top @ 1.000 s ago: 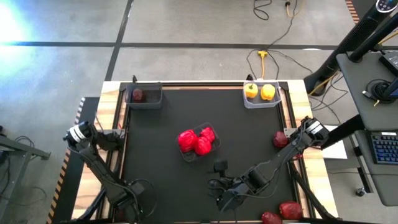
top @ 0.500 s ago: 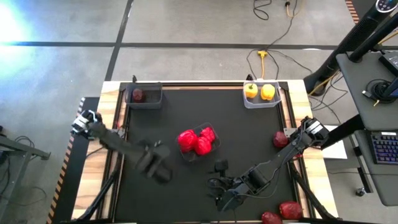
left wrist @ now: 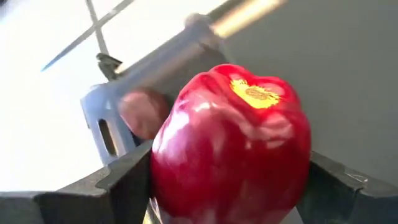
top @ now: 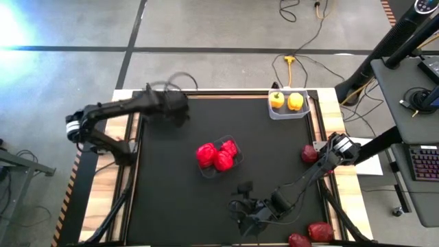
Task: Sort produce into baskets
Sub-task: Put the red apple into the top black bin
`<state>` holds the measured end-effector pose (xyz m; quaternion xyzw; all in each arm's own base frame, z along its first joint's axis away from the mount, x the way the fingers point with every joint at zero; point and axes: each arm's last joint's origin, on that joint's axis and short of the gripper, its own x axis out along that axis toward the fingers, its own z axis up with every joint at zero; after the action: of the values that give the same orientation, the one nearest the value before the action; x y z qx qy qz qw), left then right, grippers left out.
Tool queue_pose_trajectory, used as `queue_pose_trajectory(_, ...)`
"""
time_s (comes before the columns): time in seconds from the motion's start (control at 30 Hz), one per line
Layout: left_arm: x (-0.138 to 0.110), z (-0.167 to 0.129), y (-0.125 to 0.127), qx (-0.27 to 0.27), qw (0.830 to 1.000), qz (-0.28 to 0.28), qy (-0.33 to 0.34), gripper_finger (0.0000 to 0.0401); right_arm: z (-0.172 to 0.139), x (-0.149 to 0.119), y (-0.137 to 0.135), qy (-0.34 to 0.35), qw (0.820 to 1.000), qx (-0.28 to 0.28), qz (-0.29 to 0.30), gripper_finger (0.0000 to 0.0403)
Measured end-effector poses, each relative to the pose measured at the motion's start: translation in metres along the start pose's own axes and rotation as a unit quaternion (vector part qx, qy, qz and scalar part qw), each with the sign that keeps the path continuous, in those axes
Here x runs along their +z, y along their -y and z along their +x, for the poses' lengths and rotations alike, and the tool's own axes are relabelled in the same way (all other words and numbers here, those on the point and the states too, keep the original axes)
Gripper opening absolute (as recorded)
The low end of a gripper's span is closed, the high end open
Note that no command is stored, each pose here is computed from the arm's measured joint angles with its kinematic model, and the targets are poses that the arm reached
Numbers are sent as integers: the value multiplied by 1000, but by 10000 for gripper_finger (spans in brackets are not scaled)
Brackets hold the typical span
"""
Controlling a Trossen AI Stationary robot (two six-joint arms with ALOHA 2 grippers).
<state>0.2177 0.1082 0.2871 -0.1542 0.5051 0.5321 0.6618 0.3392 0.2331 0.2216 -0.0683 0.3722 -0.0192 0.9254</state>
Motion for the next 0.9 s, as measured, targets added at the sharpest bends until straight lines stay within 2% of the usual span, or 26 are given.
queue_pose_trajectory(0.17,22,57,-38,18,993,-115,28,303,3,-8,0,-8,999,-3,36,388)
queue_pose_trajectory(0.3,30,100,-53,9,983,-178,37,314,7,-18,1,-22,997,-10,67,388)
queue_pose_trajectory(0.37,32,116,-55,5,982,-188,31,319,8,-21,1,-26,996,-10,80,388)
queue_pose_trajectory(0.5,34,140,-55,17,986,-168,-8,333,9,-25,1,-32,996,-11,78,388)
queue_pose_trajectory(0.73,47,138,-60,18,989,-143,-20,349,11,-29,2,-37,995,-14,91,388)
queue_pose_trajectory(0.9,50,107,-59,-42,994,-105,-7,349,5,-25,2,-42,992,9,116,388)
